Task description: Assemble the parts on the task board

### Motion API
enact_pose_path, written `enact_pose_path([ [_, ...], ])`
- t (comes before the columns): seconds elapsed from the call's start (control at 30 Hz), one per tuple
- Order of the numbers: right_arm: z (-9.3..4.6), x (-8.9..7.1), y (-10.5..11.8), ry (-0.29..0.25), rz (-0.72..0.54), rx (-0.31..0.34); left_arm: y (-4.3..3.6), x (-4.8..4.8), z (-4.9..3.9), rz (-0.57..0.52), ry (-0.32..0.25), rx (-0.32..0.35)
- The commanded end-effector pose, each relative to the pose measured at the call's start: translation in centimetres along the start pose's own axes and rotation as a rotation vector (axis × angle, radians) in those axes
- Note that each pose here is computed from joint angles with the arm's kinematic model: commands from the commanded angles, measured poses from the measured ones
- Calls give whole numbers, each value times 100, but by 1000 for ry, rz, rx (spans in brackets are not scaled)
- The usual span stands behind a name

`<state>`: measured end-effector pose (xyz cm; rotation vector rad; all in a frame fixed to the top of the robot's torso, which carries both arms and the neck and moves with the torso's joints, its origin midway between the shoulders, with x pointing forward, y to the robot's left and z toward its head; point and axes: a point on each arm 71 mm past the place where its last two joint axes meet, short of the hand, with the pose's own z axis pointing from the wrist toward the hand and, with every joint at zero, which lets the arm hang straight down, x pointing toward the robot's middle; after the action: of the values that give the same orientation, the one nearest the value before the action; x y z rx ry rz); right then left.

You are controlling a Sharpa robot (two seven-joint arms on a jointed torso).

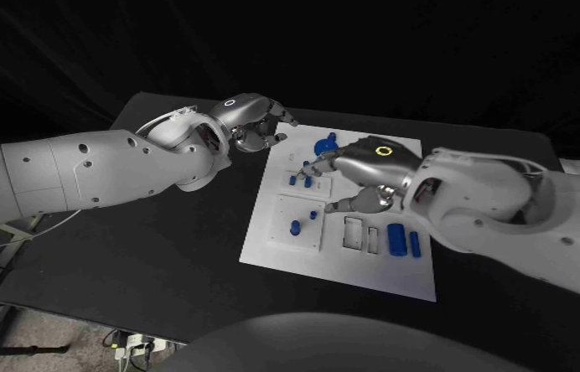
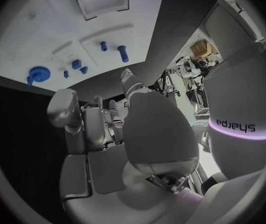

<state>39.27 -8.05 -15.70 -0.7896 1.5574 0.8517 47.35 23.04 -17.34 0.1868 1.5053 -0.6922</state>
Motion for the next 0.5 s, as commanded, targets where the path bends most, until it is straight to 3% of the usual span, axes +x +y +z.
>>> enact_pose_path([
  [0.03, -160, -201, -34, -129, 157, -35, -20, 1, 9, 1, -2, 14],
  [0.17, -473, -348, -239, -203, 247, 17, -31, 2, 10, 0, -9, 22],
  [0.3, -705, -354, -438, -218, 317, 110, -44, 5, 8, -3, -18, 33],
  [0.4, -850, -298, -588, -178, 353, 210, -54, 10, 9, -5, -25, 41],
  [0.47, -928, -236, -682, -121, 374, 293, -61, 15, 10, -7, -29, 45],
  [0.5, -971, -185, -738, -68, 386, 355, -66, 20, 10, -8, -31, 48],
])
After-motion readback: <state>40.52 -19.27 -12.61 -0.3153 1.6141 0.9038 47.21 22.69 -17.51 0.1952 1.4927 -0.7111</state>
